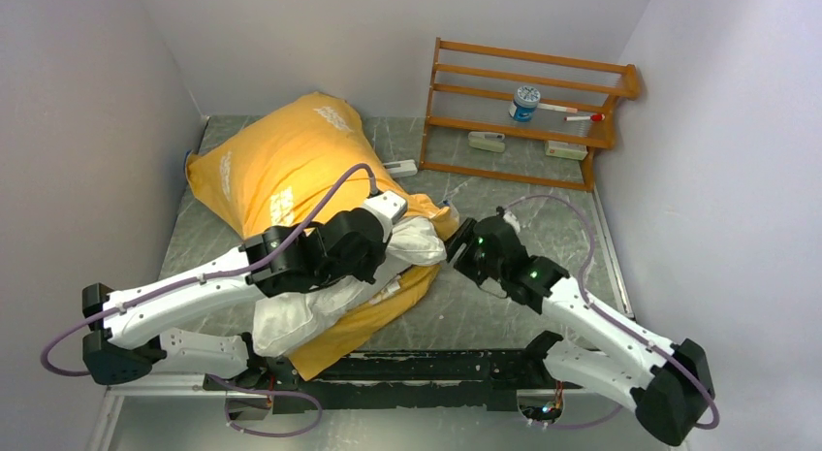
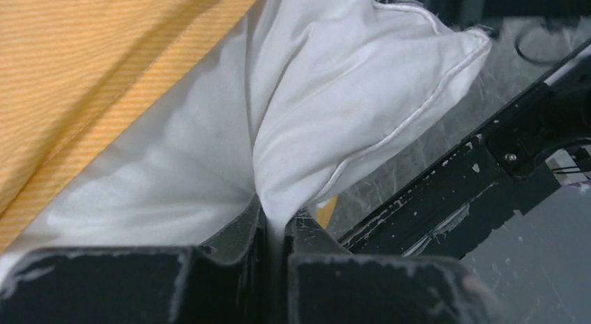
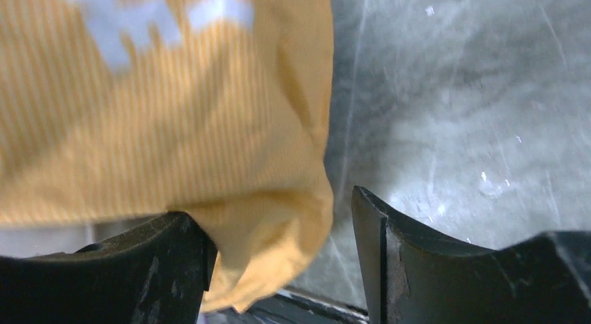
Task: Remove the pillowcase from the pillow
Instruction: Remove the pillow from the pillowcase.
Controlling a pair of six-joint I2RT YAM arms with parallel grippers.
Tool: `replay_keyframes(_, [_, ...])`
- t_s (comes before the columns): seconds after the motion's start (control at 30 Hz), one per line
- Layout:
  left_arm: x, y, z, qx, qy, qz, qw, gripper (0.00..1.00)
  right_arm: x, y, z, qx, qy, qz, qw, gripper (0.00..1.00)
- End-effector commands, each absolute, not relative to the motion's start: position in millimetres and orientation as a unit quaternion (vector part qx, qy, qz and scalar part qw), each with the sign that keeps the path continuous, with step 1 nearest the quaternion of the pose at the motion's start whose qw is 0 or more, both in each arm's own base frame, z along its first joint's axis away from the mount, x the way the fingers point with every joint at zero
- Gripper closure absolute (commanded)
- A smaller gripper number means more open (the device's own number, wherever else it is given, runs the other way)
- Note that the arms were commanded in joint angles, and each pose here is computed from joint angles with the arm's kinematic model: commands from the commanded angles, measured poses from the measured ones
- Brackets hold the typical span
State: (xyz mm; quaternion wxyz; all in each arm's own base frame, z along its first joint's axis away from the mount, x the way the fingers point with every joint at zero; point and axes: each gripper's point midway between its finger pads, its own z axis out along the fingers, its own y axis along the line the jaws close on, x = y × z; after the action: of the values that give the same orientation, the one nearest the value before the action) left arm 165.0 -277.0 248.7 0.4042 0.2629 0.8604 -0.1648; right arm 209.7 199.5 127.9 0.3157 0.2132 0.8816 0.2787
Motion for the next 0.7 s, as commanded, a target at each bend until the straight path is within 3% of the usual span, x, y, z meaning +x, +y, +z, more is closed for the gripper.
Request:
replay_keyframes(0.0, [146,-280,261,0.299,0.842,-0.222,0.389,0.95,244,215,162,0.171,0.853,0.397,0.292,0.31])
replay_keyframes(0.07, [139,-280,256,0.314,0.842,-0.227,0.374,0.95,258,224,185,0.136,0.838,0.442,0.288,0.31])
replay_keyframes(0.33, [136,-291,248,0.315,0.840,-0.248,0.366,0.95,275,242,195,0.040,0.863,0.413,0.289,0.32])
replay_keyframes(0.53, [110,-319,255,0.383,0.806,-0.299,0.337,0.95,299,219,202,0.101,0.876,0.338,0.329,0.32])
replay_keyframes(0.67, [80,-332,254,0.433,0.781,-0.320,0.316,0.95,316,223,181,0.121,0.890,0.314,0.307,0.32])
